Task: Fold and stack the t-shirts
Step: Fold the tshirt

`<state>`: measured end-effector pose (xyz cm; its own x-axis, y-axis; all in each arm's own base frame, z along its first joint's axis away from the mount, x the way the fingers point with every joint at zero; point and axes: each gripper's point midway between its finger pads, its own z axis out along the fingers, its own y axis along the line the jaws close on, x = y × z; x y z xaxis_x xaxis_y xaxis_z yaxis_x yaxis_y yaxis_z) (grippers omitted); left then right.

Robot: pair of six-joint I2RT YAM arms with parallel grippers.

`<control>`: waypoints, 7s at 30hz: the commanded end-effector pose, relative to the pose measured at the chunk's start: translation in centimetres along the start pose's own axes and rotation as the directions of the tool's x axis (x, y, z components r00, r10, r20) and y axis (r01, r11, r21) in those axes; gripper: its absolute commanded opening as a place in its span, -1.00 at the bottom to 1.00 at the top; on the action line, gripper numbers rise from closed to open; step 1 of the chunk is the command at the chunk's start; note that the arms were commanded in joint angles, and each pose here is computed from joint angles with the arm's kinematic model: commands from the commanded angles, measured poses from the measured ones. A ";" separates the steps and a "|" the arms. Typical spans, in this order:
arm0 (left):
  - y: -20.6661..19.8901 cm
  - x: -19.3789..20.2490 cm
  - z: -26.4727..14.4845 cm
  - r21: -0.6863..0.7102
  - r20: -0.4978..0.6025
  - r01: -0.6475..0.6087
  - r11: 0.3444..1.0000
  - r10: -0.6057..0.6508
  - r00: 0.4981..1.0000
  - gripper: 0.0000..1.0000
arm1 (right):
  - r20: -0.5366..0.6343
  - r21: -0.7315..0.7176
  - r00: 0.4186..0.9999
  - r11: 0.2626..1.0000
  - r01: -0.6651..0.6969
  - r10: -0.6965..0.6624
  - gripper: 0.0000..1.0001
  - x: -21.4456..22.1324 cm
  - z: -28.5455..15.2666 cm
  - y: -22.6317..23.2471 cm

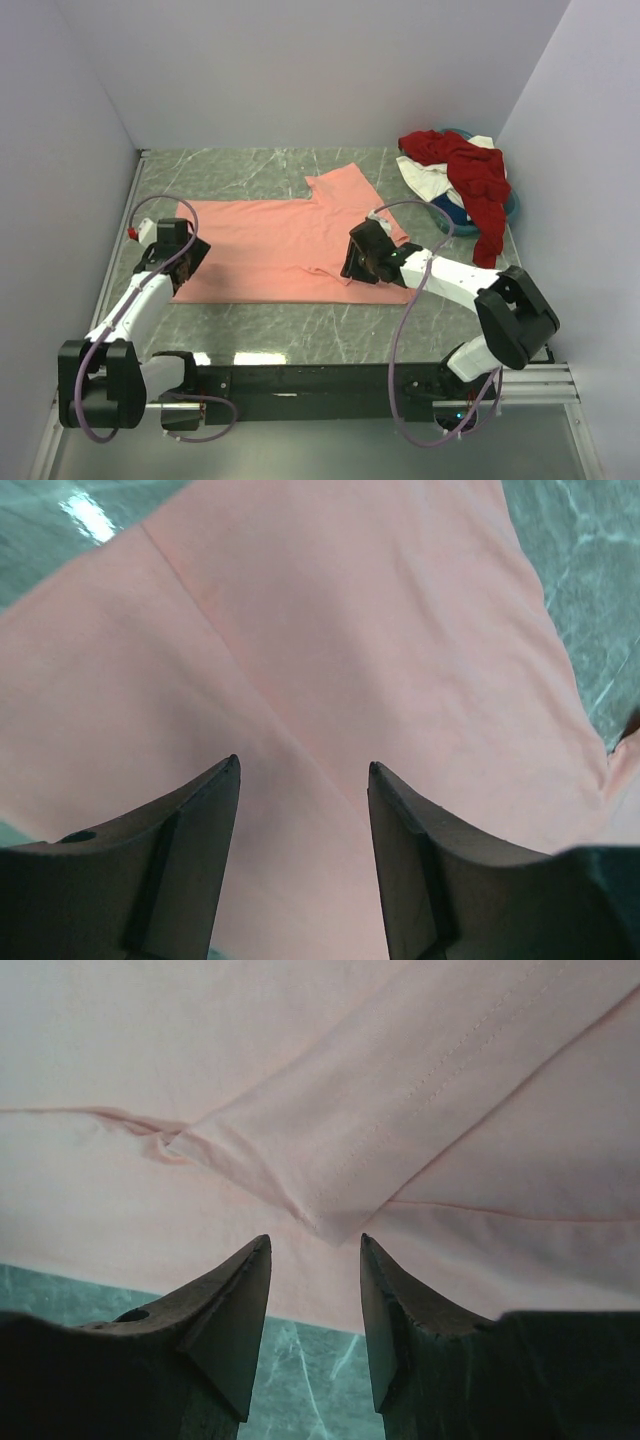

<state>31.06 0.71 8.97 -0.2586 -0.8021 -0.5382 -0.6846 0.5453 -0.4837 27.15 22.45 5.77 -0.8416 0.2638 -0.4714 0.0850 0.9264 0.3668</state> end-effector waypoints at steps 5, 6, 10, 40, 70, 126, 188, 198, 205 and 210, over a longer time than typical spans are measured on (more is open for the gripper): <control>-2.8 -0.2 0.0 0.064 0.008 -0.038 0.997 0.037 0.999 0.19 | 0.027 -0.043 0.998 0.997 -0.060 0.061 -0.04 0.1 1.2 1.6; -2.8 -0.2 0.1 0.061 0.007 -0.040 0.997 0.040 0.999 0.19 | 0.018 -0.041 0.998 0.997 -0.062 0.062 -0.04 0.5 1.5 1.5; -2.8 0.1 0.4 0.058 0.001 -0.046 0.997 0.046 0.999 0.18 | -0.001 -0.027 0.998 0.998 -0.057 0.057 -0.04 1.3 2.3 1.3; -2.9 0.4 1.4 0.033 -0.011 -0.079 0.996 0.079 0.997 0.16 | 0.071 0.077 0.996 0.996 0.051 -0.056 -1.00 -2.3 3.3 2.6; -4.6 -0.2 2.1 0.049 -0.008 -0.095 0.994 0.095 0.995 0.21 | 0.179 0.104 0.939 0.955 0.278 -0.293 -0.10 -9.9 5.8 7.2; -8.1 -9.9 20.3 -0.292 0.038 -0.150 0.945 0.168 0.985 -0.99 | 0.218 0.083 0.975 0.995 -0.051 0.032 0.00 -31.4 14.9 -4.5; -6.4 -10.7 10.1 -0.210 0.133 0.006 0.978 0.022 0.991 -0.99 | 0.384 0.190 0.920 0.968 -0.161 0.078 -1.00 -24.2 1.6 -7.4; -3.0 -9.2 7.4 -0.230 0.163 0.066 0.971 -0.029 0.986 -0.99 | 0.338 0.144 0.932 0.971 -0.189 0.131 -1.00 -18.4 0.8 -8.1; -2.2 -9.1 6.1 -0.221 0.187 0.074 0.973 -0.033 0.982 -0.99 | 0.311 0.115 0.940 0.976 -0.183 0.139 -1.00 -16.1 0.7 -7.7; -1.4 -8.7 5.9 -0.224 0.184 0.076 0.972 -0.035 0.982 -0.99 | 0.303 0.110 0.943 0.978 -0.179 0.139 -1.00 -14.3 0.6 -7.6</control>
<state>38.23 7.73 9.02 -0.1687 -0.7675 -0.6184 -0.8417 0.4387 -0.3149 38.58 11.17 7.15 -0.6763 0.4327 -0.5962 0.3131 0.9014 0.2990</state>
